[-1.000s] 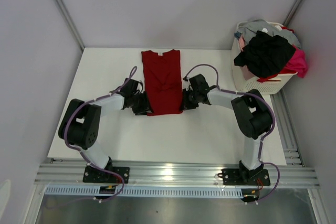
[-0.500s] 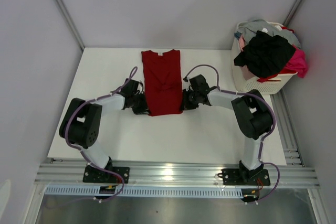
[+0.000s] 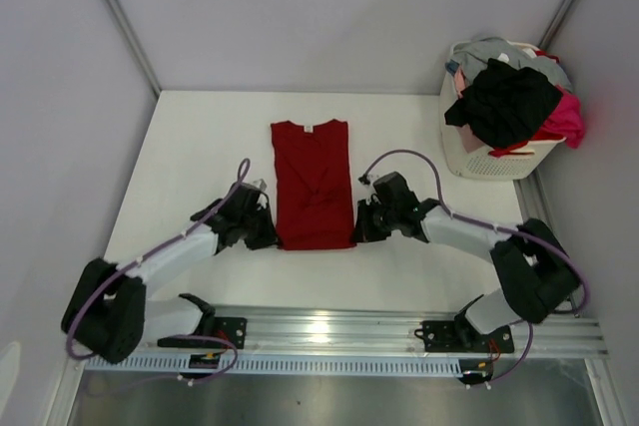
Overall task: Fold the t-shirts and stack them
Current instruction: Grab one side of the 2/3 rectangular tshirt with both arms, then fold the long partially folded tshirt into a neat square
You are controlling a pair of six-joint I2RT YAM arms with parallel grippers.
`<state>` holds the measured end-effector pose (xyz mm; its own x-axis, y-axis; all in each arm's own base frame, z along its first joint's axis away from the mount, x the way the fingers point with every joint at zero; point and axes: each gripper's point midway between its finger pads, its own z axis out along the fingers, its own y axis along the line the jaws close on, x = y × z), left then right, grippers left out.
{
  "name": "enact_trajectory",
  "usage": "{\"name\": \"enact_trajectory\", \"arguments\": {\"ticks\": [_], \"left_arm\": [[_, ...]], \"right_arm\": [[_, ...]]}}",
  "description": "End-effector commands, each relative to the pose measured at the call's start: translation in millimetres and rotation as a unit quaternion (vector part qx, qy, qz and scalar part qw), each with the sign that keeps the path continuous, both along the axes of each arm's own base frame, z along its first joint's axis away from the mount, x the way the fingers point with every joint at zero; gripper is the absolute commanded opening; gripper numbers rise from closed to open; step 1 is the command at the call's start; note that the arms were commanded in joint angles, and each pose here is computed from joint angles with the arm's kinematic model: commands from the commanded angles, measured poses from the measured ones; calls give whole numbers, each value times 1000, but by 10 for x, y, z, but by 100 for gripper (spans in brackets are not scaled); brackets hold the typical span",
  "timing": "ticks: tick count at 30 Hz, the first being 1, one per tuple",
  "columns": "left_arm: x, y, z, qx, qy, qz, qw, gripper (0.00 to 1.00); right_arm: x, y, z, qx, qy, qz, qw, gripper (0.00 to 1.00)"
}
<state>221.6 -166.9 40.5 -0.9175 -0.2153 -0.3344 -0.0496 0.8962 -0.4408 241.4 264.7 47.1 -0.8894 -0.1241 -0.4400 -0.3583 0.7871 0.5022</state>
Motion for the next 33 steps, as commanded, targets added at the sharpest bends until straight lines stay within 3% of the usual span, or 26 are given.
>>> {"name": "enact_trajectory", "arguments": {"ticks": [1,5,11,16,21,25,29,33], "left_arm": [[-287,192,-16,50,5,44,998,0],[-536,201,107,49,-11,85,995,0],[-804,294,640,39,-67,123,989,0],[-674,358,987,53,-127,126,983,0],[-268,248,1737,55,-228,111,966,0],[68,196,1762,74,-241,120,960,0],[422,97,1546,63,-212,114,969,0],[773,107,1433,93,-196,117,969,1]], "right_arm": [[-245,-173,122,-21,-11,-30,999,0],[-540,-222,313,-6,-22,-40,999,0],[-804,-248,788,9,-67,-52,996,0],[-826,-277,1201,19,-118,-65,991,0],[-481,-277,1553,16,-179,-68,981,0],[42,-277,1642,32,-192,-82,978,0],[489,-219,1470,24,-178,-80,980,0],[821,-133,1280,14,-162,-64,985,0]]}}
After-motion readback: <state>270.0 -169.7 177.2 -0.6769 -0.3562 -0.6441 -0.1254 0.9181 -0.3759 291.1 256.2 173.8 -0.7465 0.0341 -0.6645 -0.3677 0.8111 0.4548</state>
